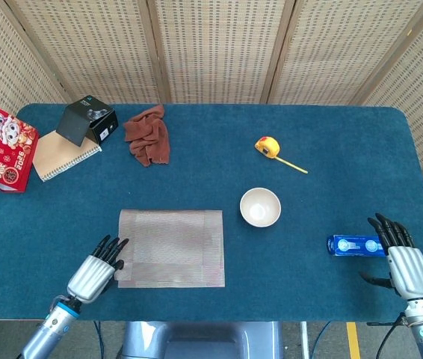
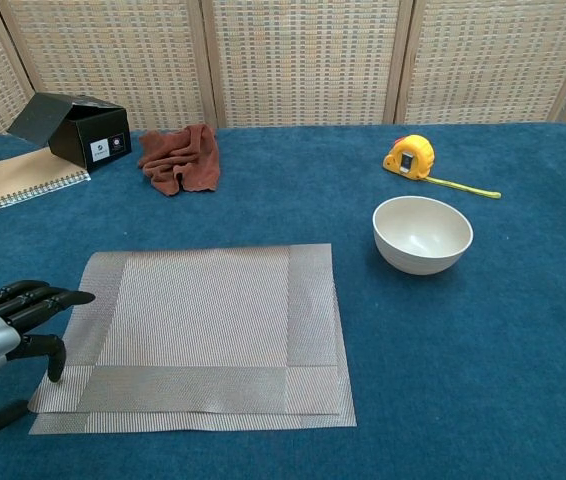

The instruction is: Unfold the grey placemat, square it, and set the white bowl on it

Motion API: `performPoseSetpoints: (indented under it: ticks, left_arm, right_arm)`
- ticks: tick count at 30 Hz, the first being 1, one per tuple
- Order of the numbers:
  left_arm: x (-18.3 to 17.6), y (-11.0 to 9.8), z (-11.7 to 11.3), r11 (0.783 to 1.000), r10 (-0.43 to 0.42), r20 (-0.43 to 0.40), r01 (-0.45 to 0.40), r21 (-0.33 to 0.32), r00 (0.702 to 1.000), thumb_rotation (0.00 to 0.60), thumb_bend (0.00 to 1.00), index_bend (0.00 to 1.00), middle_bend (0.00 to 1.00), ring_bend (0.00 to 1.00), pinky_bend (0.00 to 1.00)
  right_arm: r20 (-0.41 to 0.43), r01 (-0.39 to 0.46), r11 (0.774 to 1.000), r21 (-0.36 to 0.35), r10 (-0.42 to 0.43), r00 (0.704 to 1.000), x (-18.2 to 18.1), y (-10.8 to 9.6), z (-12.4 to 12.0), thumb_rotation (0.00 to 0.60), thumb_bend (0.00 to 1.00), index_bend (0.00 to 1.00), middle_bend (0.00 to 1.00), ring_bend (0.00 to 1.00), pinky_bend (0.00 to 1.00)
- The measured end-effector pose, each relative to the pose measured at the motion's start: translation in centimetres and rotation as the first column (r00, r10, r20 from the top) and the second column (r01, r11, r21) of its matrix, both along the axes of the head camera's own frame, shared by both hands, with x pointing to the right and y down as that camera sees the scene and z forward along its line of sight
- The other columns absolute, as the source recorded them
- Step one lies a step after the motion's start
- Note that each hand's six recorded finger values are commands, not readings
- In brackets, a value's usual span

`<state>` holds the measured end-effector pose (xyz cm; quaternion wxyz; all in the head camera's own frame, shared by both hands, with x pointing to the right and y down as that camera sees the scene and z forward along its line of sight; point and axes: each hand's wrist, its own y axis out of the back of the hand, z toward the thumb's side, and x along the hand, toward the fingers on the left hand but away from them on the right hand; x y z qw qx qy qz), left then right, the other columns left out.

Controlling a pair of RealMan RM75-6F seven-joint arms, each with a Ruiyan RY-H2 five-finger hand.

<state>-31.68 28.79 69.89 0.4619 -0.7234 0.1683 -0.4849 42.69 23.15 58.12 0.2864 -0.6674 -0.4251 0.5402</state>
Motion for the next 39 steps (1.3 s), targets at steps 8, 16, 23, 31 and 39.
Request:
performPoseSetpoints:
  ticks: [8, 16, 23, 31, 39]
  left_arm:
    - [0.74, 0.05, 0.26, 1.0, 0.007, -0.003, -0.007, 0.005, 1.0, 0.6, 0.45, 0.46, 0.0, 0.0, 0.0]
    - [0.86, 0.03, 0.54, 1.0, -0.001, -0.002, 0.001, 0.007, 1.0, 0.6, 0.45, 0.53, 0.0, 0.0, 0.0]
    - [0.71, 0.02, 0.79, 1.0, -0.009, 0.003, 0.009, 0.007, 1.0, 0.6, 0.45, 0.55, 0.0, 0.0, 0.0]
    - [0.66, -0.08, 0.81, 1.0, -0.015, 0.002, 0.015, 0.015, 1.0, 0.6, 0.52, 0.56, 0.0, 0.0, 0.0]
    - [0.69, -0.13, 0.74, 1.0, -0.016, -0.001, 0.016, 0.018, 1.0, 0.6, 0.53, 0.57, 0.0, 0.0, 0.0]
  right_arm:
    - [0.002, -0.001, 1.0, -0.001, 0.001, 1.0, -0.02, -0.02, 0.01, 0.6, 0.09, 0.01, 0.0, 0.0, 0.0]
    - [0.005, 0.0, 1.0, -0.004, 0.0, 1.0, -0.06, 0.0, 0.02, 0.6, 0.09, 0.01, 0.0, 0.0, 0.0]
    - [0.005, 0.0, 1.0, -0.006, 0.001, 1.0, -0.07, 0.01, 0.06, 0.6, 0.09, 0.01, 0.0, 0.0, 0.0]
    - [0.005, -0.001, 1.0, -0.011, 0.001, 1.0, -0.1, 0.05, 0.13, 0.6, 0.09, 0.01, 0.0, 0.0, 0.0]
    - [0.007, -0.001, 1.0, -0.013, 0.001, 1.0, -0.15, 0.05, 0.1, 0.6, 0.09, 0.01, 0.0, 0.0, 0.0]
